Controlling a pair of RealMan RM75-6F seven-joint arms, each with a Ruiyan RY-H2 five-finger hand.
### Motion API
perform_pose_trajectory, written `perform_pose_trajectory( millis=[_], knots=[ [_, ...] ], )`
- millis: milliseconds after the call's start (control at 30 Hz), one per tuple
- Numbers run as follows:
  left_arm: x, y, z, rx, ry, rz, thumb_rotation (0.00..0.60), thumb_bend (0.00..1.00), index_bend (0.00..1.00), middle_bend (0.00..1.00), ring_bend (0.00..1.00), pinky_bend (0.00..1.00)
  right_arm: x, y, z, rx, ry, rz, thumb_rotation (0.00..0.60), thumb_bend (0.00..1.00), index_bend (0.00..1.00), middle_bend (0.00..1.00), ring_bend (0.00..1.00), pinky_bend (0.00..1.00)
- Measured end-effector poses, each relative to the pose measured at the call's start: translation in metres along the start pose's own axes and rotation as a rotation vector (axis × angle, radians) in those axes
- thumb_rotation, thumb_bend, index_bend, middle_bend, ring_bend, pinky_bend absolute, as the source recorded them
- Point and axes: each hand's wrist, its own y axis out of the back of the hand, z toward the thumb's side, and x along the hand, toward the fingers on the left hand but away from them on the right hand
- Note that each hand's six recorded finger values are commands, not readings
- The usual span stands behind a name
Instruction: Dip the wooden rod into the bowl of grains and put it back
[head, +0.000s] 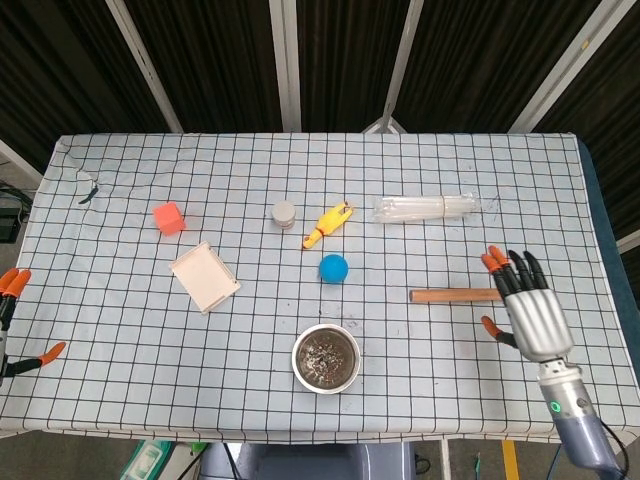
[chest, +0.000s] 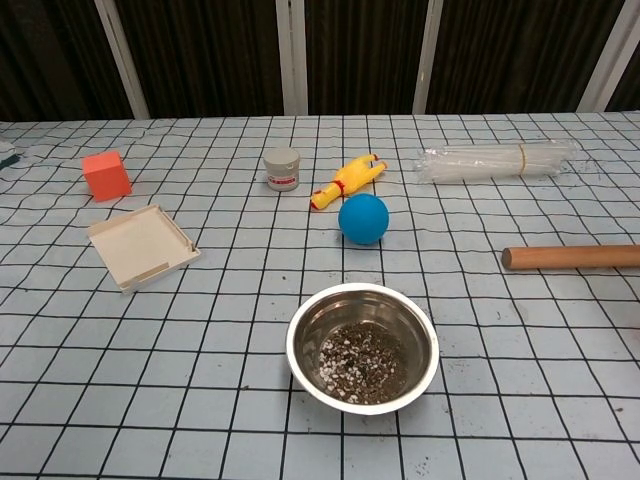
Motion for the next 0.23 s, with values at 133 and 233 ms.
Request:
perform_pose_trajectory(
  millis=[133, 233],
  knots=[
    [-0.001, 0.001, 0.002, 0.019, -0.009, 0.017, 0.600, 0.06, 0.00, 0.00, 0.00, 0.00, 0.033, 0.012, -0.021, -0.025, -0.041, -0.040, 0.600, 0.24, 0.00, 0.00, 0.00, 0.00],
    [-0.002, 0.002, 0.003, 0.033, -0.019, 0.034, 0.600, 0.06, 0.00, 0.00, 0.00, 0.00, 0.049, 0.010, -0.031, -0.011, -0.045, -0.035, 0.600, 0.24, 0.00, 0.00, 0.00, 0.00]
  ],
)
